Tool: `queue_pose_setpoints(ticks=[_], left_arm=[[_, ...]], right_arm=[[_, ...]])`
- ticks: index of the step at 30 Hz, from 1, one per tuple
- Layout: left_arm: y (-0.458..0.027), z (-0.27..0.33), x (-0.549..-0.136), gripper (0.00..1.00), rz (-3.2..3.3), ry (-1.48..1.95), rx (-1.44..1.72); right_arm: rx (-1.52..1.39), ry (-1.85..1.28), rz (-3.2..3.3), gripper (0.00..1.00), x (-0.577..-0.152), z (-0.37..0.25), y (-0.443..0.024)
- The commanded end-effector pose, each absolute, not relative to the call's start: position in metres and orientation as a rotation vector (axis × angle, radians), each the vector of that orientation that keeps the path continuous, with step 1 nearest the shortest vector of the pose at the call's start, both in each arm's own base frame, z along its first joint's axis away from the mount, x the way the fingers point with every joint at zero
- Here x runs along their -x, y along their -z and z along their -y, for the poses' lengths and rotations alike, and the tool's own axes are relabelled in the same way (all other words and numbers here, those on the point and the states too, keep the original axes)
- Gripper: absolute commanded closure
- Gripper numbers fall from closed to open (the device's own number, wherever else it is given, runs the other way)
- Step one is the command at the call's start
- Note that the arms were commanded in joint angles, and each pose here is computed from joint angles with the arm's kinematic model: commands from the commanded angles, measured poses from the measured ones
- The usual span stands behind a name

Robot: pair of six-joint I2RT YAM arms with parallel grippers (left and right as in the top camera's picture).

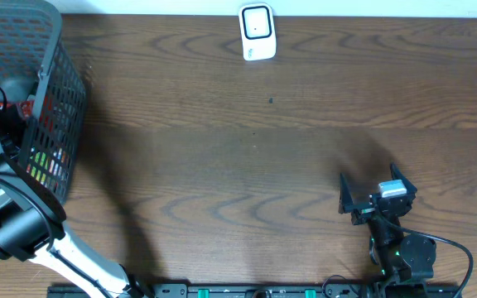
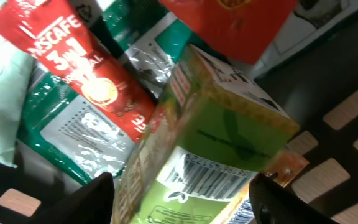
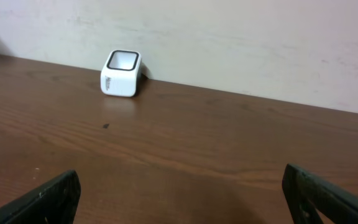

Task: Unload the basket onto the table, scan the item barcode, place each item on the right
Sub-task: 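Grasp the green juice carton with the left gripper and lift it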

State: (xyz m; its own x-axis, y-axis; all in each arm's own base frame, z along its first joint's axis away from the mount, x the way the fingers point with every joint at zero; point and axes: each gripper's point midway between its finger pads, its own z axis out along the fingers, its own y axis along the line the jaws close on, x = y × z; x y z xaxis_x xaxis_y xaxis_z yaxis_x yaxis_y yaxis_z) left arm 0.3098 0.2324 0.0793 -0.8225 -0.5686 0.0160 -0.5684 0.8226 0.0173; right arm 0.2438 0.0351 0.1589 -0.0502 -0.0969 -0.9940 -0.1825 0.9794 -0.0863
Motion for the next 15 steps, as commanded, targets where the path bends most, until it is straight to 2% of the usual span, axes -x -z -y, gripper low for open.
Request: queue_pose_setpoints(ticks=[1,15], left_arm=[[-0.0733,-0.2387,-0.3035,0.31,2.939,0.084,-0.956],[-0.0733,-0.2452,-0.3123,0.32,2.978,0.107,-0.971]], right_arm=[[0.206,-0.078,-1.624,0.01,-0.2436,-0.0347,-0.1588],[0.206,-0.078,-1.624,0.01,-0.2436,-0.0347,-0.1588]])
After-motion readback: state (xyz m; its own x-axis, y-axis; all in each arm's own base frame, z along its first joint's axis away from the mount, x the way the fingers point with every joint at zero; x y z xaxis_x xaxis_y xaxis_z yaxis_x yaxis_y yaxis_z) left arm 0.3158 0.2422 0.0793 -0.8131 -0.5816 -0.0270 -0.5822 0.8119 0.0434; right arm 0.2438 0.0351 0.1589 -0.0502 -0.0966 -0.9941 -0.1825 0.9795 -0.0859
